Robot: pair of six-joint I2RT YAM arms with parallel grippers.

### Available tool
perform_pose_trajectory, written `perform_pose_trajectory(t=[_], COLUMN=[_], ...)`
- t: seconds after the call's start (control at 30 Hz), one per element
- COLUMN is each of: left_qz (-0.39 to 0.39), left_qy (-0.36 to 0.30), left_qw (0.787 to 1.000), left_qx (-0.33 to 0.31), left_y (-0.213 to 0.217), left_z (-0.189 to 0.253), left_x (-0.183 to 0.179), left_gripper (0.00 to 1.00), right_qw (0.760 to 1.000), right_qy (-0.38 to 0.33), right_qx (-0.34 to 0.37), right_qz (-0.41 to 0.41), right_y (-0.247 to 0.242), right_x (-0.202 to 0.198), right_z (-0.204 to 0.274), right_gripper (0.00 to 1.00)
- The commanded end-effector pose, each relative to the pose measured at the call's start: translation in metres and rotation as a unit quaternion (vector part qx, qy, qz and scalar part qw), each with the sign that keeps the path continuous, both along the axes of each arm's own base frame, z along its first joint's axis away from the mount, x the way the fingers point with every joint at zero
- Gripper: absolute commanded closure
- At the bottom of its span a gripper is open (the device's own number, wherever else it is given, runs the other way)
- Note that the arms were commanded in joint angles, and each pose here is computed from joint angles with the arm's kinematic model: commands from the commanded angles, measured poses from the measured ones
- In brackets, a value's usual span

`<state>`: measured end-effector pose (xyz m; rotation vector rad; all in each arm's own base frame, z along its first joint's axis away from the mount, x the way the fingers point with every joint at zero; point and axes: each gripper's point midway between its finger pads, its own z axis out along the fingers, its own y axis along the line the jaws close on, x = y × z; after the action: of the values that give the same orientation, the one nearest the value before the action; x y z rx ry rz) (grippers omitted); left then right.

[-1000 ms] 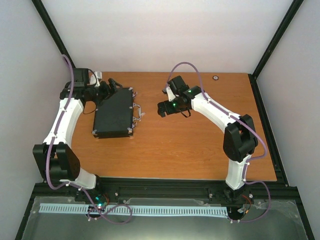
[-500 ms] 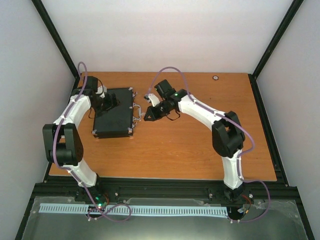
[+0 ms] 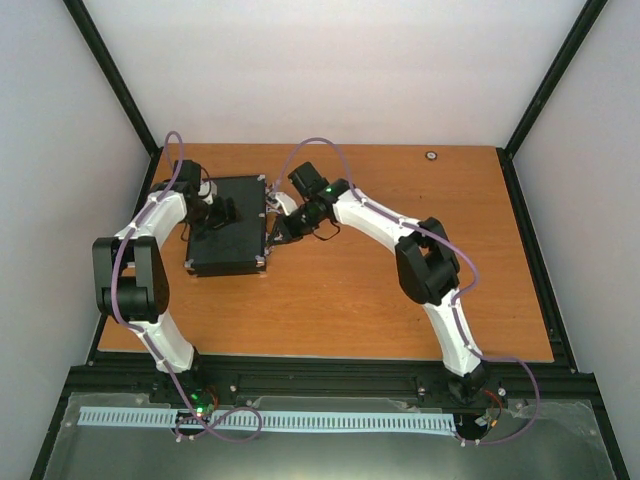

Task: Pack up texas hold em set

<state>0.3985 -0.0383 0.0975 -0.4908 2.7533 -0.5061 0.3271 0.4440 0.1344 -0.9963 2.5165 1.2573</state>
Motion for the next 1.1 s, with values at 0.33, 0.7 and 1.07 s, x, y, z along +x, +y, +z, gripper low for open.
perform_pose_trajectory(t=[0.33, 0.7, 1.07], left_qz=[-0.019, -0.028, -0.031], left_qy=[0.011, 0.017, 0.024], left_qw=[1.0, 0.999, 0.999], left_qx=[0.011, 0.014, 0.018], left_y=[0.0, 0.0, 0.001], left_z=[-0.012, -0.014, -0.021], left_x=[-0.006, -0.011, -0.014], left_gripper=[0.11, 0.11, 0.14], right_qw=[0.998, 0.993, 0.996], right_qy=[0.039, 0.034, 0.013], right_qx=[-0.049, -0.107, -0.088], right_qz=[0.014, -0.038, -0.008], right_y=[0.003, -0.005, -0.017], right_x=[-0.024, -0.003, -0.021], right_z=[-0.051, -0.101, -0.07], right_gripper=[0.97, 0.97, 0.97])
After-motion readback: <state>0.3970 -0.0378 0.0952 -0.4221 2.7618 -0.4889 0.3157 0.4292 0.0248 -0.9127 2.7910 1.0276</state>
